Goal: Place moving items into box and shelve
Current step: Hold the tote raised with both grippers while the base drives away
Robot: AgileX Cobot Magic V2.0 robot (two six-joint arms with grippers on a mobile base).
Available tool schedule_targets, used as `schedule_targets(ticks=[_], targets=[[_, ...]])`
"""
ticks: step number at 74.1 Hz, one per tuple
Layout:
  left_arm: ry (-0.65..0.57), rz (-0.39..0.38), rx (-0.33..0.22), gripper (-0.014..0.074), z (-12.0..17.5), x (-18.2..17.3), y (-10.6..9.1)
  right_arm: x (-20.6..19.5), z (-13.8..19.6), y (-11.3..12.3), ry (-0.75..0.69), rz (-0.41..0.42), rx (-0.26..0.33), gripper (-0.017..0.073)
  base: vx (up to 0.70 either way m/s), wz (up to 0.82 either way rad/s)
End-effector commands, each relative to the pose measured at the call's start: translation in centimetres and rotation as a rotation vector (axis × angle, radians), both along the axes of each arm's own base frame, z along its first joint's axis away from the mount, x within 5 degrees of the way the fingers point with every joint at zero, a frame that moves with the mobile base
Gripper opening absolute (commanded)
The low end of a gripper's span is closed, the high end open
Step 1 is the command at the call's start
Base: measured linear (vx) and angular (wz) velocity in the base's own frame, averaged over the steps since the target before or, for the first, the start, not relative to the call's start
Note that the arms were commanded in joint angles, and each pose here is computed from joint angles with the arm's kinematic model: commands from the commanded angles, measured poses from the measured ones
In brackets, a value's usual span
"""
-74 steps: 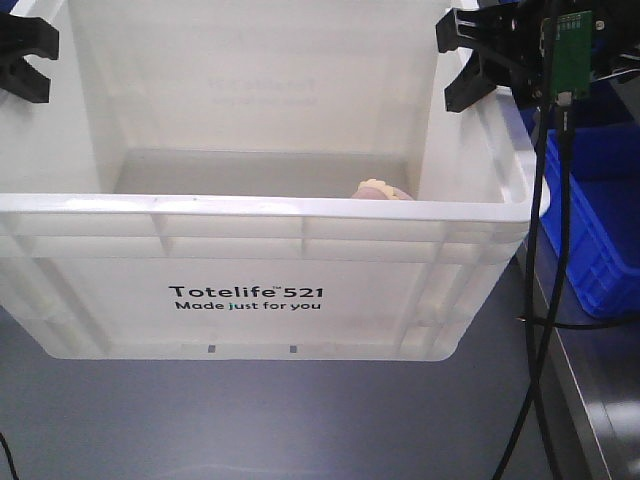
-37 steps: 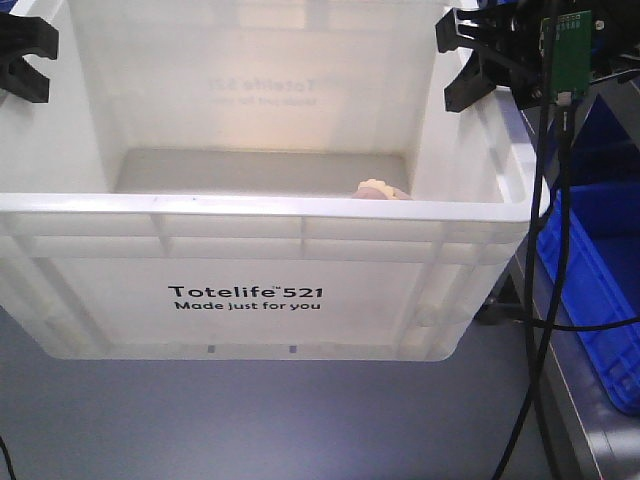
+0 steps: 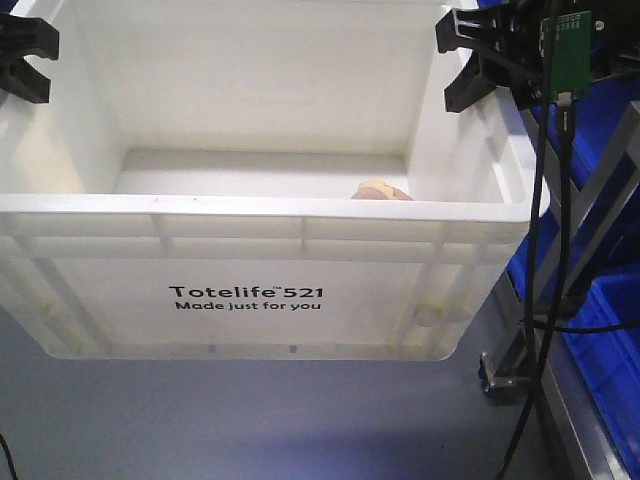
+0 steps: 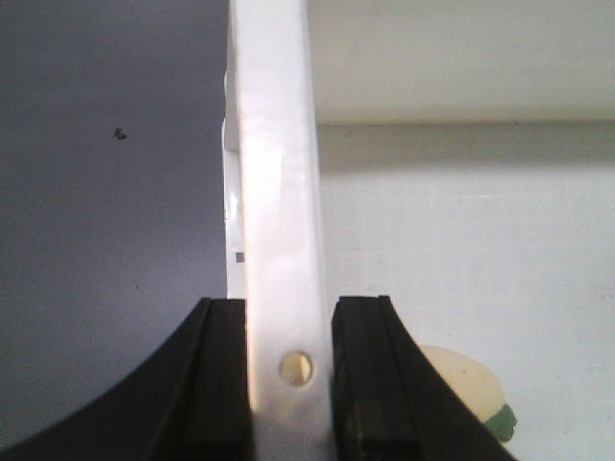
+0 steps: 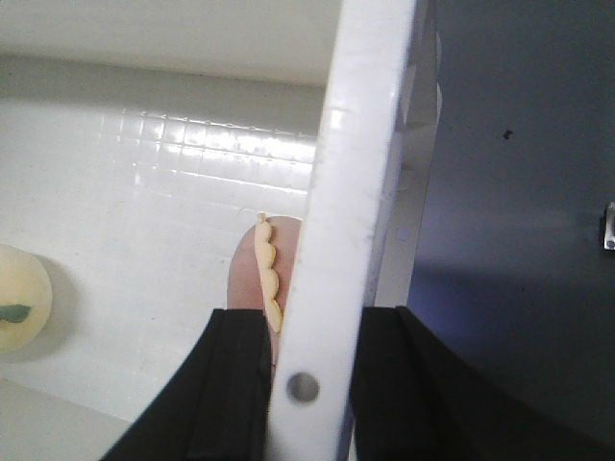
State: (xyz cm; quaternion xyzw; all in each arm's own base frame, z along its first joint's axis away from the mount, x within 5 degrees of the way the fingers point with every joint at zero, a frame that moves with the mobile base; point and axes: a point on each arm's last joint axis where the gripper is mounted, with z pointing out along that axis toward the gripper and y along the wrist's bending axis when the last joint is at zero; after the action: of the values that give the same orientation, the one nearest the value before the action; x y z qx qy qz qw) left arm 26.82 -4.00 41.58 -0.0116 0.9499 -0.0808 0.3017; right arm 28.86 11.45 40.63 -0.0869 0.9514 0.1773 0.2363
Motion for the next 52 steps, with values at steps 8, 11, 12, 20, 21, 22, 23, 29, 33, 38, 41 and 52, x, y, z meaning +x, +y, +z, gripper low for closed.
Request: schedule_targets(ticks=[8, 11, 12, 20, 21, 22, 23, 29, 33, 38, 41, 52], targets=[[-0.181, -0.056, -0.234, -0.0006, 3.38, -0.9, -2.2, -1.57, 4.19, 2.13, -0.14, 0.055, 0.296, -0.0006, 0.5, 0.0], [-0.181, -0.056, -0.234, -0.0006, 3.38, -0.9, -2.2, -1.57, 4.19, 2.13, -0.14, 0.055, 0.296, -0.0006, 0.5, 0.03], [-0.181, -0.056, -0.234, -0.0006, 3.38, -0.9, -2.2, -1.57, 4.19, 2.13, -0.14, 0.055, 0.296, -0.0006, 0.5, 0.03], [-0.181, -0.056, -0.234, -0.0006, 3.38, -0.9, -2.2, -1.57, 4.19, 2.13, -0.14, 0.055, 0.296, -0.0006, 0.49, 0.05], [-0.18, -0.056, -0.234, -0.0006, 3.37, -0.91, -2.2, -1.57, 4.19, 2.13, -0.14, 0.055, 0.296, -0.0006, 0.5, 0.07], [-0.18, -0.056, -0.234, -0.0006, 3.37, -0.91, -2.2, -1.57, 4.19, 2.13, -0.14, 0.055, 0.296, -0.0006, 0.5, 0.07], [-0.18, -0.056, -0.234, -0.0006, 3.37, -0.91, -2.2, -1.57, 4.19, 2.13, -0.14, 0.055, 0.296, -0.0006, 0.5, 0.07], [-0.181, -0.056, -0.234, -0.0006, 3.38, -0.9, -2.2, -1.57, 4.19, 2.13, -0.14, 0.055, 0.296, -0.0006, 0.49, 0.09], [-0.181, -0.056, -0.234, -0.0006, 3.38, -0.9, -2.2, -1.57, 4.19, 2.13, -0.14, 0.055, 0.296, -0.0006, 0.49, 0.11], [-0.18, -0.056, -0.234, -0.0006, 3.37, -0.91, -2.2, -1.57, 4.19, 2.13, -0.14, 0.055, 0.296, -0.0006, 0.48, 0.14], [-0.18, -0.056, -0.234, -0.0006, 3.37, -0.91, -2.2, -1.57, 4.19, 2.13, -0.14, 0.055, 0.296, -0.0006, 0.47, 0.16], [-0.18, -0.056, -0.234, -0.0006, 3.38, -0.9, -2.2, -1.57, 4.19, 2.13, -0.14, 0.055, 0.296, -0.0006, 0.46, 0.19]])
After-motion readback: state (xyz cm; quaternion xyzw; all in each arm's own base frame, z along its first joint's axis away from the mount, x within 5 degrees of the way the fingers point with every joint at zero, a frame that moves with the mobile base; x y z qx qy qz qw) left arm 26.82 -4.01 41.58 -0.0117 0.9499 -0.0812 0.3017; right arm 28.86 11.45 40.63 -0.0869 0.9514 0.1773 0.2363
